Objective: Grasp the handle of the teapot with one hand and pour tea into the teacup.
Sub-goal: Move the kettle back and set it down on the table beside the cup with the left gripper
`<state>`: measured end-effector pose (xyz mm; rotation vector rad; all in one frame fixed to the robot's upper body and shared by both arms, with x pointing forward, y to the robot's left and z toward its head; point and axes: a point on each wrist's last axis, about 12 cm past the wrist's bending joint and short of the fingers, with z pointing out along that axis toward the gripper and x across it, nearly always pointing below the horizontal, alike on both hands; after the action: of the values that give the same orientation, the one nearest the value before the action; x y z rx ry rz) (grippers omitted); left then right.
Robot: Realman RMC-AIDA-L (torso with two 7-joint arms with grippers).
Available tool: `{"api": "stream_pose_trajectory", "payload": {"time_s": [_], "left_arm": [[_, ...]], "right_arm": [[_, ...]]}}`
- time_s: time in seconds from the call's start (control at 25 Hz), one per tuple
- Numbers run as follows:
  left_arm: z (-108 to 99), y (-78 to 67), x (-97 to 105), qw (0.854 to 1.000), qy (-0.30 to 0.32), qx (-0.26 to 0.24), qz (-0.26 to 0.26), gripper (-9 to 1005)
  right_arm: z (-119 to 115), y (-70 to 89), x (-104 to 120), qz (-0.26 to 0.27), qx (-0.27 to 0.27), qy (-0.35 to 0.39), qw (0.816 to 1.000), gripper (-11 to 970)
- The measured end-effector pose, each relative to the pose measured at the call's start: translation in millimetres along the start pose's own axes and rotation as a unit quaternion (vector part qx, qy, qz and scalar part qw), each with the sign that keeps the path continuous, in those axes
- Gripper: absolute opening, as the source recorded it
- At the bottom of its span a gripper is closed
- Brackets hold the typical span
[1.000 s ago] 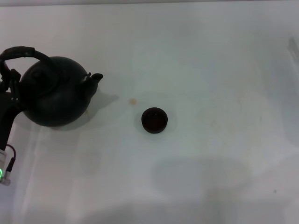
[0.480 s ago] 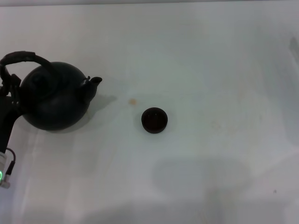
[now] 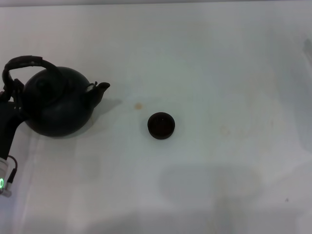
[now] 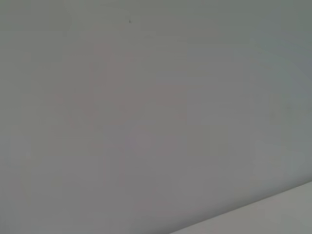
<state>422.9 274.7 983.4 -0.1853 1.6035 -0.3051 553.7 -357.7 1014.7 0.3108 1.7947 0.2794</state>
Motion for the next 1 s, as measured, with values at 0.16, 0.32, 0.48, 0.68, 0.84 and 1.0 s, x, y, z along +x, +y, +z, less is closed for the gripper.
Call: {"api": "stream_pose_trajectory", "payload": {"time_s": [0.16,0.32,0.48,0.68,0.84,1.0], "left_arm": [[0.4,-0.4,0.6,1.0,0.003,0.002,0.0,131],[0.6,-1.1,0.8,1.0,0.004,0.004,0.0,135],[0.5,-2.4,0.7,1.0,0.004,0.011,0.001,136],[0.2,-3.2,-0.7,1.0,-0.001,0.029,0.01,137],[0.3,-1.2,-1.2,1.0,-0.003,0.019,0.009,160],[0.1,-1.1,-1.5,1.0,-0.005,0.017,0.009,247]], "right_arm": [[-0.4,-0.7,-0.1,0.0,0.001,0.0,1.0,824],[-0.5,-1.2,-0.2,-0.001,0.001,0.0,1.0,824],[-0.6,-1.3,0.1,0.0,0.002,0.001,1.0,824],[-1.0,-1.6,0.7,0.0,0.002,0.002,1.0,824],[-1.5,-2.1,1.1,0.0,0.003,0.002,1.0,824],[-1.5,-2.1,1.1,0.0,0.003,0.002,1.0,824]]}}
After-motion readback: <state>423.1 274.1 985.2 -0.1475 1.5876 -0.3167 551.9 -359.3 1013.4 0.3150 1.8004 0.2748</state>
